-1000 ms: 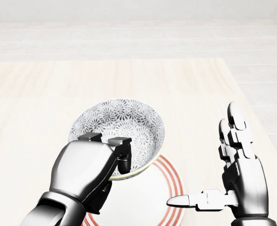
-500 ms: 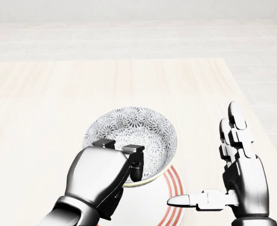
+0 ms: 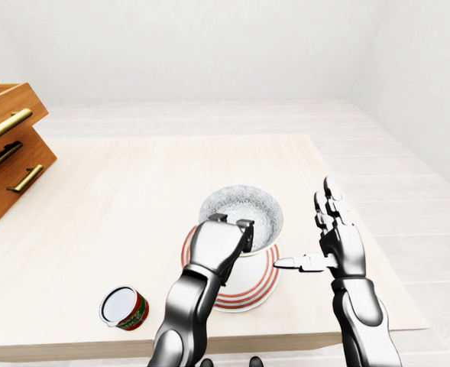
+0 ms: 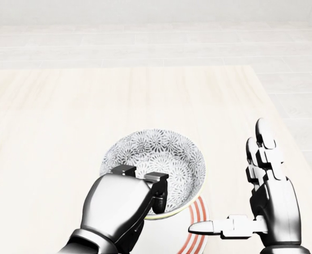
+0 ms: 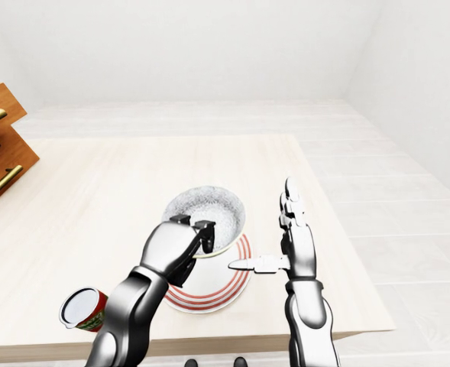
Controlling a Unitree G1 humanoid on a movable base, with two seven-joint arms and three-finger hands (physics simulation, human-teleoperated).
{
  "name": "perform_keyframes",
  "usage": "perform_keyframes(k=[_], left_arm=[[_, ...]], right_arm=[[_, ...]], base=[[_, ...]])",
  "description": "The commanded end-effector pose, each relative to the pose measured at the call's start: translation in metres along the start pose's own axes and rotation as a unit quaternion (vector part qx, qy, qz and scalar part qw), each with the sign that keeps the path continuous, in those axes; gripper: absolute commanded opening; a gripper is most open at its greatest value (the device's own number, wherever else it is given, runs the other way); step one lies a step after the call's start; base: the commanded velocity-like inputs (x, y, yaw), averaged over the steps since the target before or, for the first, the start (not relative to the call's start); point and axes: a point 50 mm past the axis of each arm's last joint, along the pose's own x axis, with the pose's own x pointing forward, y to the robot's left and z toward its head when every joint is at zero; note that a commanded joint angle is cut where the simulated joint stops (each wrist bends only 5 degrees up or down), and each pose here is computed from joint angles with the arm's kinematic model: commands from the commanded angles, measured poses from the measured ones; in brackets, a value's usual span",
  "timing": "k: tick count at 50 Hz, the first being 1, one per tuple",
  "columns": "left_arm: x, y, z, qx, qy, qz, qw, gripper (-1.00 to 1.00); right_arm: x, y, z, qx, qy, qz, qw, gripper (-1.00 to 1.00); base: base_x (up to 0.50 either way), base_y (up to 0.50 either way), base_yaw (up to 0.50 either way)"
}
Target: Put the bowl on the plate.
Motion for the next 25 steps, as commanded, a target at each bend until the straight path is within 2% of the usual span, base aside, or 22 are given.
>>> perform_keyframes(k=[1, 25], left_arm=[[-0.002, -0.006, 0.001, -0.004, -0.004, 0.010, 1.000, -1.00], [0.002, -0.021, -0.008, -0.002, 0.010, 0.000, 1.000, -1.00]], right_arm=[[-0.002, 0.000, -0.003, 0.001, 0.007, 0.000, 1.000, 1.00], [-0.004, 0.000, -0.003, 0.001, 0.009, -0.001, 1.000, 1.00]], base=[[0.00, 0.00, 0.00], [0.00, 0.00, 0.00]])
